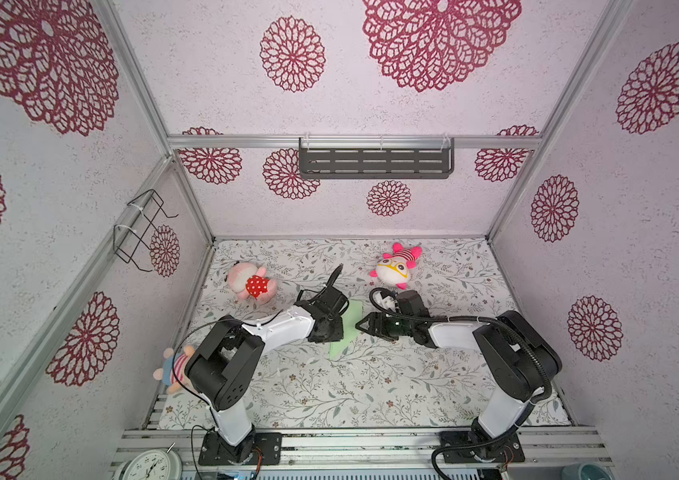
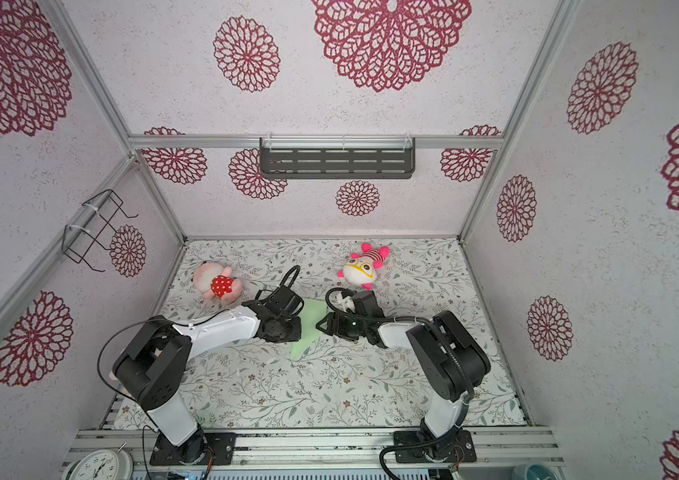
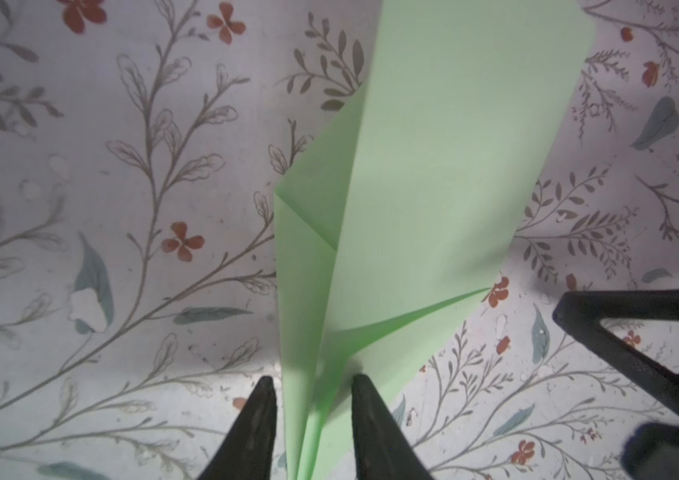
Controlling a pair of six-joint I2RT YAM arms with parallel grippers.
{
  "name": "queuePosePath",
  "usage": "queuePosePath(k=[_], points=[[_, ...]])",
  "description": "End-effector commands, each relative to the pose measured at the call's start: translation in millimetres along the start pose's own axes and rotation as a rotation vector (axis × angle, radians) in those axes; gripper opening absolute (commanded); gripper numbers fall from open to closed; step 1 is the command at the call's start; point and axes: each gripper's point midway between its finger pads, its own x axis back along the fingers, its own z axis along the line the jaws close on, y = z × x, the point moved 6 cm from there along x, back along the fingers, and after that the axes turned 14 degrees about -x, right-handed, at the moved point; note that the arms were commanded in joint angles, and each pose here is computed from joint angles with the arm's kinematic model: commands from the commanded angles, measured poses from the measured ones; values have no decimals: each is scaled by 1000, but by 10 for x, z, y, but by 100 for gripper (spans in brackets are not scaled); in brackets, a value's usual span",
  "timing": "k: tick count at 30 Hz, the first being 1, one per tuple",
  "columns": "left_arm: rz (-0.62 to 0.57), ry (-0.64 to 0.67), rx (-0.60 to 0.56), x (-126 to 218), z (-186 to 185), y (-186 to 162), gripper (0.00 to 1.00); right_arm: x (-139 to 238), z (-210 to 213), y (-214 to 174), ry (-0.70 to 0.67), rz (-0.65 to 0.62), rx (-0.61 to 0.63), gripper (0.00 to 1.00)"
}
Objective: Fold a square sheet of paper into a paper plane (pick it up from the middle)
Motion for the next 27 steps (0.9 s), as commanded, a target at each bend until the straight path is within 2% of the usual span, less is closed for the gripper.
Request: queuePosePath(k=[1,14,21,27], points=[[-4,50,0,-33,23,60,34,-9,119,44,51,-1,14,69],[68,182,23,-227,192,4,19,-10,97,28,43,6,8,66],[113,158,76,-358,234,-117,13,-59,110,7,52,51,-49,62],[148,143,101,-406,258,-195,11,-172,65,-57,29,106,-125,57]])
